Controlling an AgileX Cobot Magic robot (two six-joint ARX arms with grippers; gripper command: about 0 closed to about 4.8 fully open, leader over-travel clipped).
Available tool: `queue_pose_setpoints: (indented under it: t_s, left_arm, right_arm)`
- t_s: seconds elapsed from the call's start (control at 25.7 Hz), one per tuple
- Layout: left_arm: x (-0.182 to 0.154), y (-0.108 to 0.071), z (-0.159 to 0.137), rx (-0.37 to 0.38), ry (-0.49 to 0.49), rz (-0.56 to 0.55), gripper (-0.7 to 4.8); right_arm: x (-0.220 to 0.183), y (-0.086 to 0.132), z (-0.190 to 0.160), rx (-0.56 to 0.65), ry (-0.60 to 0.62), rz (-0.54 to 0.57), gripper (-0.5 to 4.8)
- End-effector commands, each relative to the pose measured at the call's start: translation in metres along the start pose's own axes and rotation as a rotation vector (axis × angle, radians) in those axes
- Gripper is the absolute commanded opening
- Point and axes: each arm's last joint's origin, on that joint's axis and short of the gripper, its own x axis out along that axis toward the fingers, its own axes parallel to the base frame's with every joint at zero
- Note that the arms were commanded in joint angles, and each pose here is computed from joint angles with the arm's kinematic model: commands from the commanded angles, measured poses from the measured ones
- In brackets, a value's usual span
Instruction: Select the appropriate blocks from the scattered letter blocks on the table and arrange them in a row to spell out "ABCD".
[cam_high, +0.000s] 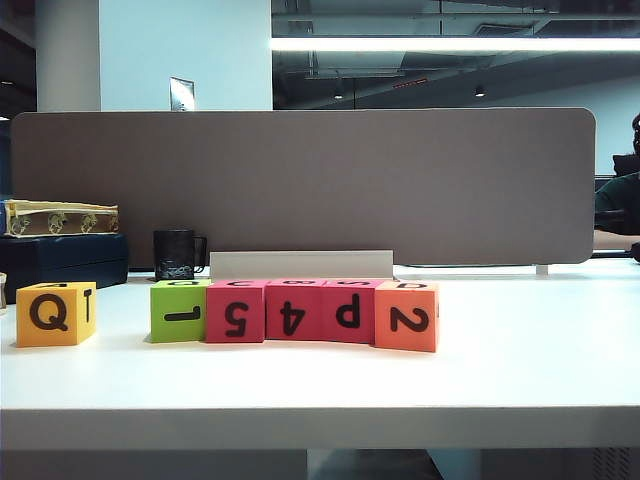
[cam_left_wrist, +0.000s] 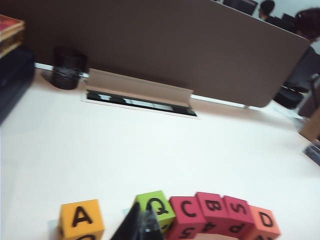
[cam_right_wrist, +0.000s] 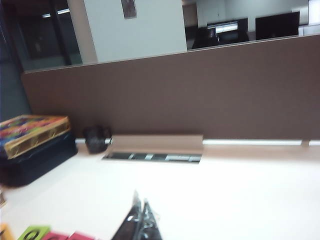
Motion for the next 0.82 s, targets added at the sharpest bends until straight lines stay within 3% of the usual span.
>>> queue_pose_setpoints:
  t_s: [0.04,0.23,0.51,0.82]
  left_arm:
    - [0.008,-0.004,0.020,0.006,0.018,-0.049,-0.05]
    - [0.028,-0.003,0.043,0.007,0.075,-0.052,-0.05]
    - [0.049,0.003,0.054,0.018,0.171,-0.031,-0.05]
    - [0.075,0.009,0.065,0.022,0.274,-0.033,-0.05]
  right_arm:
    - [0.016,0.000,0.014,0.025,0.089,0.043,-0.02]
    - [0.048,-0.003,0.033,0.074,0.229,0.097,-0.02]
    - [0.083,-0.004,0.040,0.143,0.448,0.115,-0.02]
    - [0.121,0.010,0.042,0.106,0.582,0.217,-0.02]
